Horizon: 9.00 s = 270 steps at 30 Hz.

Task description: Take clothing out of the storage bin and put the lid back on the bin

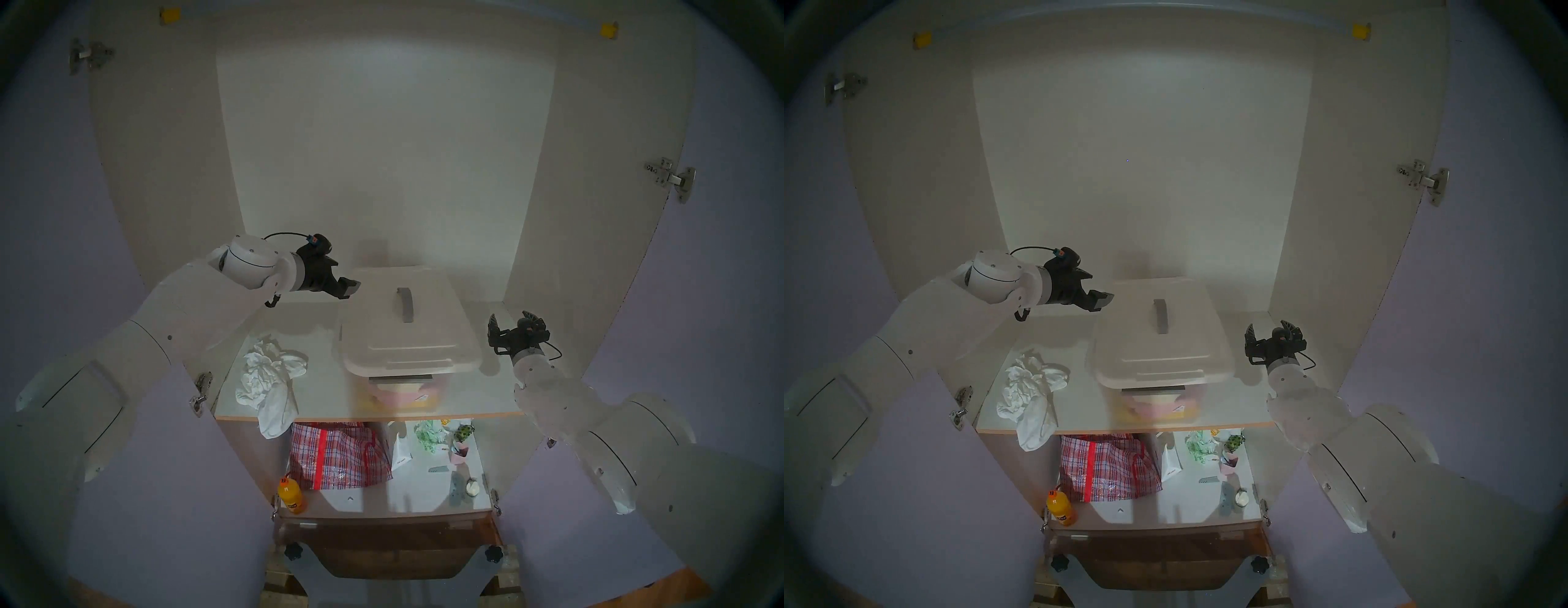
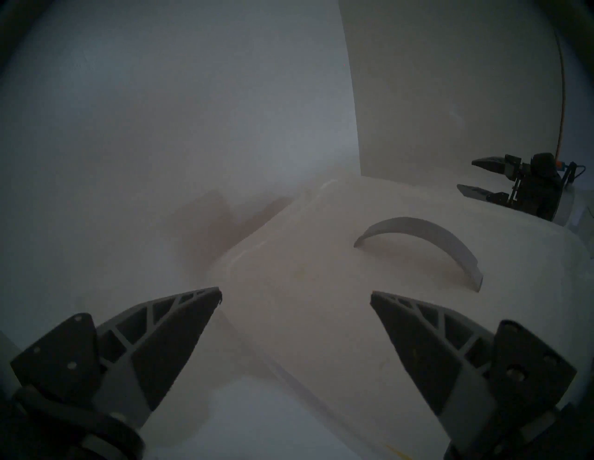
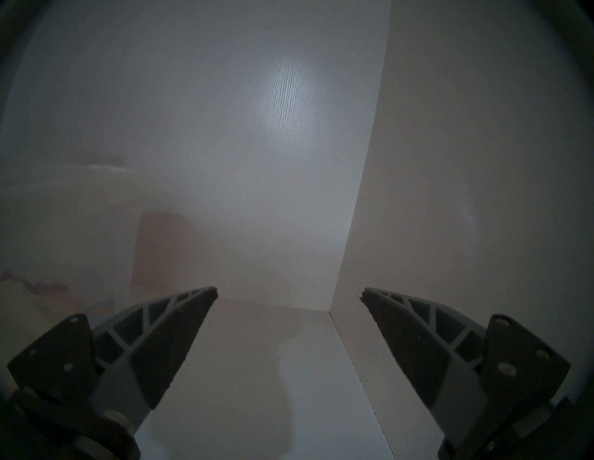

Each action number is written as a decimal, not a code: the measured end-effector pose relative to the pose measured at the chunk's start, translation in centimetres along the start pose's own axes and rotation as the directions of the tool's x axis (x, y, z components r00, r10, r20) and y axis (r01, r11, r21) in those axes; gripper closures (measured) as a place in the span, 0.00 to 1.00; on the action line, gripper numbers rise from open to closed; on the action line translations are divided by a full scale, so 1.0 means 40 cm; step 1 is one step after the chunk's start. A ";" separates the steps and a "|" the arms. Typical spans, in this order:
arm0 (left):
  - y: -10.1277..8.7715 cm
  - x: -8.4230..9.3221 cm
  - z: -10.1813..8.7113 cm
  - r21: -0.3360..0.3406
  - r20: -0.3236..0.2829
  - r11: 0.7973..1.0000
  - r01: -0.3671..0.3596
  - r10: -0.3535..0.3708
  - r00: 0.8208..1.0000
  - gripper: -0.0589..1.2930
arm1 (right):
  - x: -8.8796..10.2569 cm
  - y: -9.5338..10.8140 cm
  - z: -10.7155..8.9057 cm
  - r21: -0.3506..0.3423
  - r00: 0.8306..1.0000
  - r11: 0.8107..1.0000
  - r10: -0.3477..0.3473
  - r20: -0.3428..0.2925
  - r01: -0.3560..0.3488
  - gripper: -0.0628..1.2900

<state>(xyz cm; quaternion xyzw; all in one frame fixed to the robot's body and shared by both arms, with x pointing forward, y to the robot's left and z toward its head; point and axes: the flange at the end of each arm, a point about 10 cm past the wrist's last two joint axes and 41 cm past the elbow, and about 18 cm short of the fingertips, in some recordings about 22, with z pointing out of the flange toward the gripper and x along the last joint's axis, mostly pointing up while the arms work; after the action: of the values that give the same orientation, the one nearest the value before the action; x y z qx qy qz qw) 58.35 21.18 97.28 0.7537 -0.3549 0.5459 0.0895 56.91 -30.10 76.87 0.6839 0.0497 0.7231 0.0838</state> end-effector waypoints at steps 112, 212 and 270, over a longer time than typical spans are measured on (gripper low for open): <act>0.183 0.010 0.225 -0.020 0.026 0.987 0.158 -0.158 0.987 0.04 | -0.002 0.003 -0.001 -0.005 1.000 1.000 -0.002 0.000 0.002 0.04; 0.168 -0.036 0.295 -0.233 0.010 0.934 0.271 -0.277 0.961 0.83 | -0.002 0.004 -0.002 -0.006 1.000 1.000 -0.004 0.000 0.004 0.04; 0.117 -0.081 0.246 -0.271 0.035 0.917 0.293 -0.294 0.955 0.96 | -0.002 0.005 -0.002 -0.006 1.000 1.000 -0.004 0.000 0.004 0.04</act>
<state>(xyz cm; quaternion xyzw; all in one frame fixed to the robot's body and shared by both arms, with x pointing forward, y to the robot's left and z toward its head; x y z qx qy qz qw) 62.37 14.03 89.42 0.7770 -0.3095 0.4745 0.2745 56.83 -30.32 76.81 0.6836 0.0486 0.7230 0.0875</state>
